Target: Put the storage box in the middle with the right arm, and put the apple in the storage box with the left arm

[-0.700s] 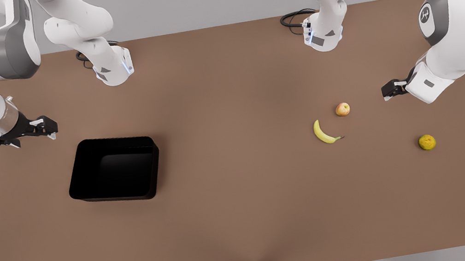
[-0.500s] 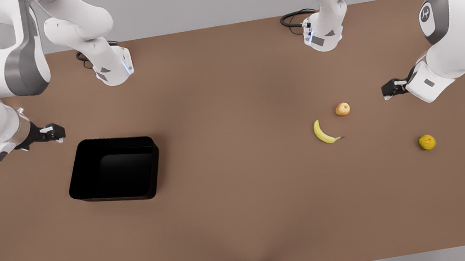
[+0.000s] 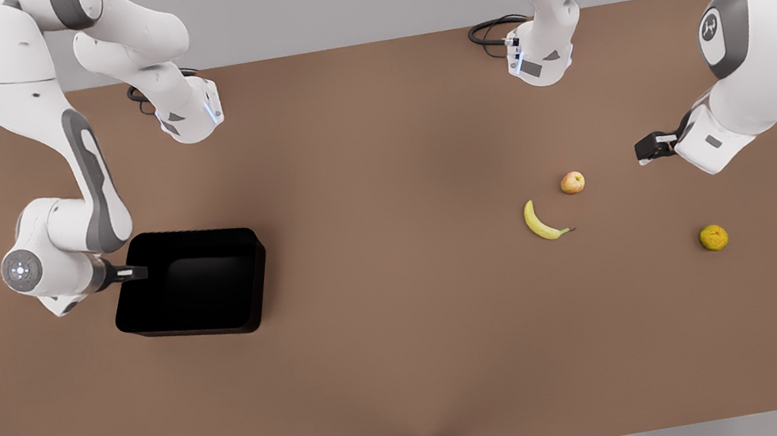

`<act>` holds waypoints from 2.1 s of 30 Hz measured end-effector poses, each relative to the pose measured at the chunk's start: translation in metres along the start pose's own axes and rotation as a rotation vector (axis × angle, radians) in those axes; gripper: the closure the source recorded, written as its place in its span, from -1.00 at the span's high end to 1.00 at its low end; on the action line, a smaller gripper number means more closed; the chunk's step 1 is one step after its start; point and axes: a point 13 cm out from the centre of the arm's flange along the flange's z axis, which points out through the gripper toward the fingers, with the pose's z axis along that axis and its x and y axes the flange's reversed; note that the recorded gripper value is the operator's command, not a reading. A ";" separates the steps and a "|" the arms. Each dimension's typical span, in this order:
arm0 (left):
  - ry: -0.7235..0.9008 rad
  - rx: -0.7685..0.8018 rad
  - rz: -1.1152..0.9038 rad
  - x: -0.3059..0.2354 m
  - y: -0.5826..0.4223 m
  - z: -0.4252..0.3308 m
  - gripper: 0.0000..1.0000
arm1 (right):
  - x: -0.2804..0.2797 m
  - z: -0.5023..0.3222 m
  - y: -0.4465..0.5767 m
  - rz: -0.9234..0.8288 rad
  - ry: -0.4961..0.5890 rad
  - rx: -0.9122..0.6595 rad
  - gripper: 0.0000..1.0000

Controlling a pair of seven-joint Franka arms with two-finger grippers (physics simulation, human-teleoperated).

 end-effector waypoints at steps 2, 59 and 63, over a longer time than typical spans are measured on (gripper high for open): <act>0.006 0.000 0.000 0.001 0.000 0.001 1.00 | -0.006 0.015 -0.005 0.023 -0.012 -0.007 1.00; 0.087 -0.013 0.041 0.025 -0.034 0.017 1.00 | -0.123 -0.058 0.497 -0.432 -0.294 -0.138 1.00; 0.238 -0.051 0.088 0.055 -0.074 0.135 1.00 | -0.122 -0.081 0.498 -0.414 -0.318 -0.153 1.00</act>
